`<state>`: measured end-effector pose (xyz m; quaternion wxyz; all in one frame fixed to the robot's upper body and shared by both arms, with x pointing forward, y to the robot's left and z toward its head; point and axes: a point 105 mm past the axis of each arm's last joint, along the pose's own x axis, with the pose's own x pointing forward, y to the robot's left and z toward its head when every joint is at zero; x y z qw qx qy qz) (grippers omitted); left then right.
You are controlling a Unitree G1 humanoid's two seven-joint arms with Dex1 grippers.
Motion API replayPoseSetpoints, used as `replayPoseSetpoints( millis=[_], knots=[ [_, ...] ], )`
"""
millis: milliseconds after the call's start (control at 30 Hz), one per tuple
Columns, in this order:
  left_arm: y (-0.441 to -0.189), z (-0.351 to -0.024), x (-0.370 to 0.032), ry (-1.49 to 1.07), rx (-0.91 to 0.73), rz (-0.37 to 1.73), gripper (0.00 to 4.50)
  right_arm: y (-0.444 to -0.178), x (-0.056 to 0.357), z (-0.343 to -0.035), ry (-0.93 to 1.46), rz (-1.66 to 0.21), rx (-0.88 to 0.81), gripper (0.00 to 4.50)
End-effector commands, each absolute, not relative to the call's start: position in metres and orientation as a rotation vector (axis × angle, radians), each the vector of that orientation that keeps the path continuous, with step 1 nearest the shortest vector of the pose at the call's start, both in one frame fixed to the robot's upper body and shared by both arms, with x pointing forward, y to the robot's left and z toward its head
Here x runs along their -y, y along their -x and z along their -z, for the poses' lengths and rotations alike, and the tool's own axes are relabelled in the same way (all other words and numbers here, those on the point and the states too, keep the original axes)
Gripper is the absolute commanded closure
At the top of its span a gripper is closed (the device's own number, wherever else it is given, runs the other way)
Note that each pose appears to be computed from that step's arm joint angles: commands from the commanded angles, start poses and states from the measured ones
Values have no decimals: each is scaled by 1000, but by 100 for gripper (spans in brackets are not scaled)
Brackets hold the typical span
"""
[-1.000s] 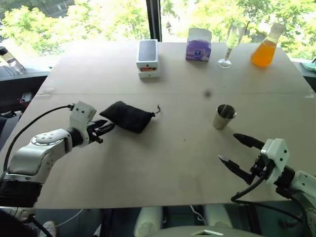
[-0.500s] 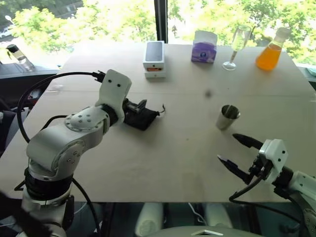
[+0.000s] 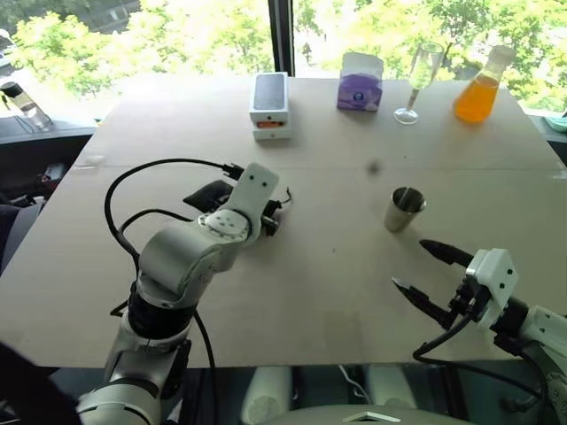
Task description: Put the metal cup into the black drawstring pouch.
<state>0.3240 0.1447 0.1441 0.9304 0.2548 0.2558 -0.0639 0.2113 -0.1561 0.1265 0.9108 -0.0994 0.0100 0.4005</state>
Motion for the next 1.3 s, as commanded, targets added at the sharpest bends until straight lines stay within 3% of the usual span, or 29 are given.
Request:
replayPoseSetpoints(
  millis=[33, 267, 433, 700, 833, 967, 1300],
  knots=[
    [-330, -147, -146, -529, -493, 99, 112, -207, 156, -136, 227, -824, 18, 0],
    [-334, -138, -150, -531, -488, 113, 444, -207, 155, -135, 225, -805, 23, 0],
    [-332, -139, -166, -375, -502, 178, 448, -216, 154, -153, 239, -749, 50, 0],
    [-323, -173, -164, 361, -507, 613, 448, -233, 146, -194, 418, -797, 97, 0],
    [-324, -176, -168, 427, -525, 644, 448, -248, 146, -207, 434, -735, 112, 0],
    [-322, -173, -161, 418, -556, 681, 448, -255, 141, -199, 573, -770, 11, 0],
    [-327, -152, -137, 390, -642, 656, 448, -296, 143, -170, 619, -820, -270, 0]
  ],
)
